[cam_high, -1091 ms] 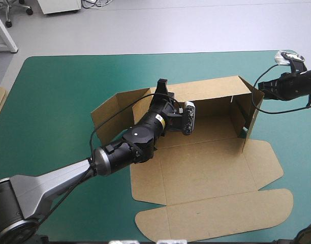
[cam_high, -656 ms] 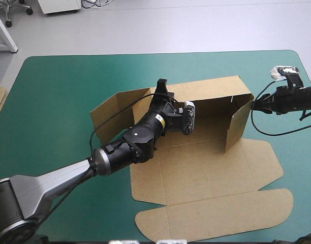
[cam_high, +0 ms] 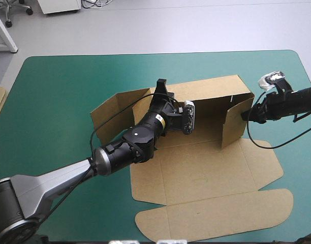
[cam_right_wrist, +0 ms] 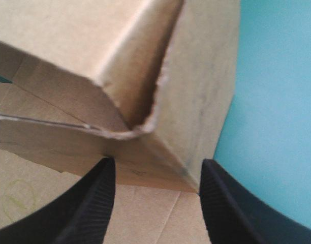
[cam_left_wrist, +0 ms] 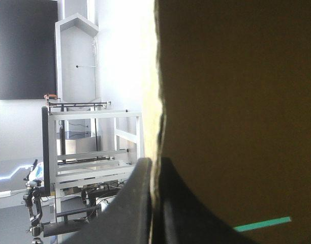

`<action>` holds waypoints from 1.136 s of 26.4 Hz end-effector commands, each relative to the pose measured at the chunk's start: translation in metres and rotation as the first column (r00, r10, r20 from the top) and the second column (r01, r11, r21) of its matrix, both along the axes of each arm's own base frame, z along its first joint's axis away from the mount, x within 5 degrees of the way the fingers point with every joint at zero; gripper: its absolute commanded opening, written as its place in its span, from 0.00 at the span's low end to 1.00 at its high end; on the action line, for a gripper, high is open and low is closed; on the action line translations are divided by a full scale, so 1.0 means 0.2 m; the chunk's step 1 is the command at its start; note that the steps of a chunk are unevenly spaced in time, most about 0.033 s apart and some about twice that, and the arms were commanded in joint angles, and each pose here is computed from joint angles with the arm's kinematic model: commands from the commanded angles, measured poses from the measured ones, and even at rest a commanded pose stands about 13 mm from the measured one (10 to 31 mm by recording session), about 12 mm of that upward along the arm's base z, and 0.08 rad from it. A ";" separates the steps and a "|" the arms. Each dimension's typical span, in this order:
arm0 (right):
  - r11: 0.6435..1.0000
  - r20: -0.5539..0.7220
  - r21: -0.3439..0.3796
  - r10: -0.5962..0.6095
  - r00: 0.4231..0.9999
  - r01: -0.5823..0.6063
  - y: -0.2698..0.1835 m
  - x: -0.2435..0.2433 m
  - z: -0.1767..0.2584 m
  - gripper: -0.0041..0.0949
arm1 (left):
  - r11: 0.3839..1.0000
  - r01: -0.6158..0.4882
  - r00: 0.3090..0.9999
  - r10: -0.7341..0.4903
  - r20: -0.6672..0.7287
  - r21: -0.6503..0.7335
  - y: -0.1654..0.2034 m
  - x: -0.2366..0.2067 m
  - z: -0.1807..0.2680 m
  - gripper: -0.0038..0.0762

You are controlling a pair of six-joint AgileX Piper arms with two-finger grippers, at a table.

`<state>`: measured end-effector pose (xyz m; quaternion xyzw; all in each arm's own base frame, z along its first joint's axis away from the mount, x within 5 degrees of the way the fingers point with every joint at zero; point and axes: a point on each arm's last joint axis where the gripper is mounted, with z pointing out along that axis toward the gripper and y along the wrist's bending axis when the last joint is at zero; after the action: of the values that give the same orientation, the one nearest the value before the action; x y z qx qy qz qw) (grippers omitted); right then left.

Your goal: Fold the box

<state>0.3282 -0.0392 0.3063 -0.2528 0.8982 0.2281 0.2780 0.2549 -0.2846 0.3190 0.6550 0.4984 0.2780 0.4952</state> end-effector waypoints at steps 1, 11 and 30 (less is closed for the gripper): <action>0.999 0.068 -0.010 0.044 0.997 -0.044 0.08 -0.03 0.09 0.67 | 0.998 0.026 0.998 -0.022 0.060 -0.058 0.02 -0.03 0.13 0.04; 0.999 0.043 0.039 0.020 0.999 -0.022 0.12 -0.03 0.09 0.68 | 0.997 0.019 0.998 -0.015 0.055 -0.070 0.02 -0.03 0.13 0.04; 0.990 0.178 0.132 -0.073 0.981 0.050 0.13 0.02 0.02 0.61 | 0.996 0.028 0.998 -0.024 0.051 -0.080 0.01 -0.03 0.13 0.04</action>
<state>0.3355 -0.0180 0.2934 -0.2362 0.8844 0.2433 0.3207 0.2553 -0.2845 0.3182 0.6488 0.5075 0.2738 0.4966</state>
